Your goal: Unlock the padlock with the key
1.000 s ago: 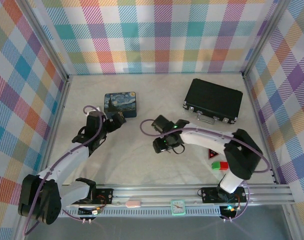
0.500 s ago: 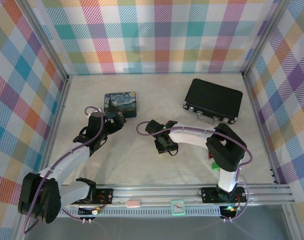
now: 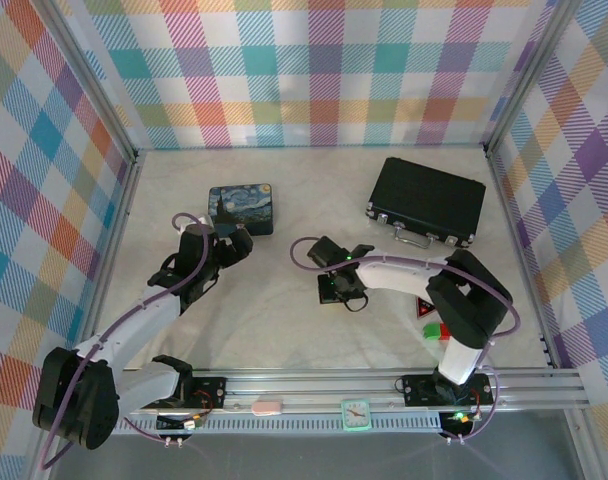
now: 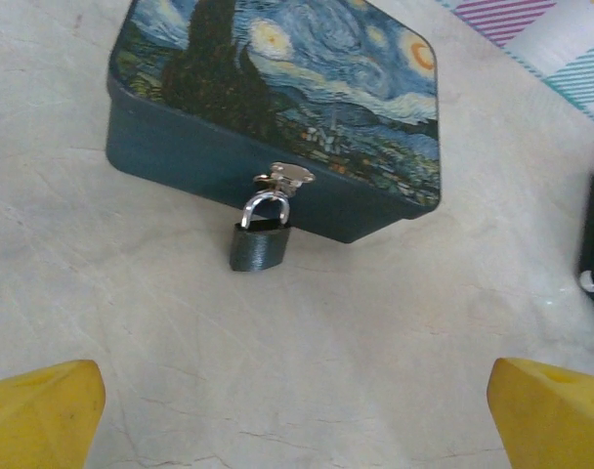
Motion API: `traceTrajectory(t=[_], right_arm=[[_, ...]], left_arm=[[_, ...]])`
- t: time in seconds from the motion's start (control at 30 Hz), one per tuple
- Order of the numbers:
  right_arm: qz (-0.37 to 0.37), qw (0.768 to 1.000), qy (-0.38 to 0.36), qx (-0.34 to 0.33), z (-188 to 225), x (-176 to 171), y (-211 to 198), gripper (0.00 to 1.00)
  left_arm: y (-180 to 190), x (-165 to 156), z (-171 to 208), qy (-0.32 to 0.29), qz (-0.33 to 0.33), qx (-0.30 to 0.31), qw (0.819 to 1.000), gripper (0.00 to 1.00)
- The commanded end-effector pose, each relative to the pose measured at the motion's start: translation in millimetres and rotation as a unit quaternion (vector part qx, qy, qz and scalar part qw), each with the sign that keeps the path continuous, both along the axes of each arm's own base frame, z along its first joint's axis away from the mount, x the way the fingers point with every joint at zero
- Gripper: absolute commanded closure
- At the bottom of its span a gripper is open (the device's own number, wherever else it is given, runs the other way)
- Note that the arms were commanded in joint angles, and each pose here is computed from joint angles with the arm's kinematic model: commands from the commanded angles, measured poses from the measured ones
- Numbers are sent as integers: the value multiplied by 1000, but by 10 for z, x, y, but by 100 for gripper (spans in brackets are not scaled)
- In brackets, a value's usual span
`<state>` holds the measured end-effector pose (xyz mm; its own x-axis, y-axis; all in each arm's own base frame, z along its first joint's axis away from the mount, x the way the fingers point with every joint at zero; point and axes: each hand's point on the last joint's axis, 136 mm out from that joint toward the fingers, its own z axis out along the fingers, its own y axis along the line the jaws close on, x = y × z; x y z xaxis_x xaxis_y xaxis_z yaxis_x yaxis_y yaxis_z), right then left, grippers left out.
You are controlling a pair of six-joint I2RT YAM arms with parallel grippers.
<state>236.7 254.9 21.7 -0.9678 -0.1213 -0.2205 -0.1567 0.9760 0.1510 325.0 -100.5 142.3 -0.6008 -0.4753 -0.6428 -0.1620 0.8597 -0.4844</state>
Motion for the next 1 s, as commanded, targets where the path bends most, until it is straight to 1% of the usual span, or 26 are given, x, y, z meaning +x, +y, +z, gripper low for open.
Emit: traceTrajectory(t=[0.0, 0.13, 0.23, 0.3, 0.43, 0.57, 0.67, 0.8, 0.97], right_arm=[[26, 999, -1, 31, 13, 0, -94, 100], [61, 993, -42, 95, 295, 126, -124, 100], [65, 983, -54, 162, 496, 211, -150, 100], [78, 973, -76, 204, 645, 232, -125, 100], [79, 964, -108, 231, 812, 271, -114, 100], [65, 954, -125, 266, 906, 312, -47, 100], [53, 943, -146, 293, 1015, 379, 4, 100], [46, 933, -164, 316, 1126, 426, 48, 100], [45, 930, -167, 324, 1142, 442, 67, 100]], left_arm=[[-180, 29, 233, -23, -14, -40, 999, 1], [-373, 10, 251, -21, -26, -80, 996, 1], [-602, -3, 284, -25, -41, -126, 991, 2], [-800, -21, 297, -29, -56, -163, 985, 3], [-1131, -32, 316, -35, -78, -203, 975, 5], [-1498, -10, 333, -38, -108, -244, 963, 11], [-1755, 7, 297, -28, -136, -265, 954, 17], [-2006, 11, 268, -17, -164, -271, 948, 25], [-2200, 19, 248, -9, -185, -274, 944, 32]])
